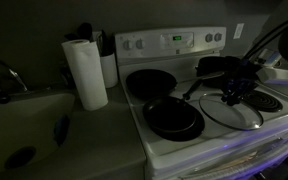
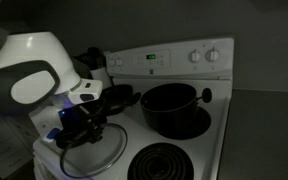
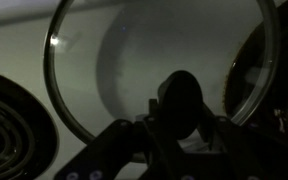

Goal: Take the lid off the pot and put it on the stove

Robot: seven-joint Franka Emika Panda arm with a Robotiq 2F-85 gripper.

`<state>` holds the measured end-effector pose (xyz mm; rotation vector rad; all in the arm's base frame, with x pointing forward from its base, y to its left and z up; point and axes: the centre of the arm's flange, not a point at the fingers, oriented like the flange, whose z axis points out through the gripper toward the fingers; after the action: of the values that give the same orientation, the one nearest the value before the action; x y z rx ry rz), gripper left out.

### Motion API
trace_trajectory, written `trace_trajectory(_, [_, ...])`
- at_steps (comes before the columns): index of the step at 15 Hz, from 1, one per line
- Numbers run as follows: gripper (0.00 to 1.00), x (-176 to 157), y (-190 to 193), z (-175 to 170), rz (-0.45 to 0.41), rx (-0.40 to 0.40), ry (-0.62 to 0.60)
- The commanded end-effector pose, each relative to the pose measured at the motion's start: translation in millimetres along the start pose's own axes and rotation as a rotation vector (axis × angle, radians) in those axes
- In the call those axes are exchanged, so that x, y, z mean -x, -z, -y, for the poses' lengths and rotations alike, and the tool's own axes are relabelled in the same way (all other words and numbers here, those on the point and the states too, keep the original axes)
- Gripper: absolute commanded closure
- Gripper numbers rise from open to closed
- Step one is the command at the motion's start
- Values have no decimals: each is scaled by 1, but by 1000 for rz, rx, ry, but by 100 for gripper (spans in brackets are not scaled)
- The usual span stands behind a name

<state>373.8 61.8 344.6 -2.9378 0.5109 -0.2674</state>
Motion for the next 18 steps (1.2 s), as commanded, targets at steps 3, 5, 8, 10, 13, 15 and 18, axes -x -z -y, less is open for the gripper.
trace_trajectory(3, [86, 12, -43, -2, 14, 90, 9])
trace_trajectory(5, [86, 11, -41, 0, 11, 128, 12])
trace_trajectory(8, [86, 11, -38, -4, -31, 207, -15])
trace_trajectory(10, [86, 5, -39, -9, -66, 251, -39])
trace_trajectory(13, [86, -11, -44, -17, -108, 251, -81])
trace_trajectory(15, [86, -17, -49, -20, -105, 164, -100])
trace_trajectory(18, [86, -27, -51, -22, -118, 44, -119])
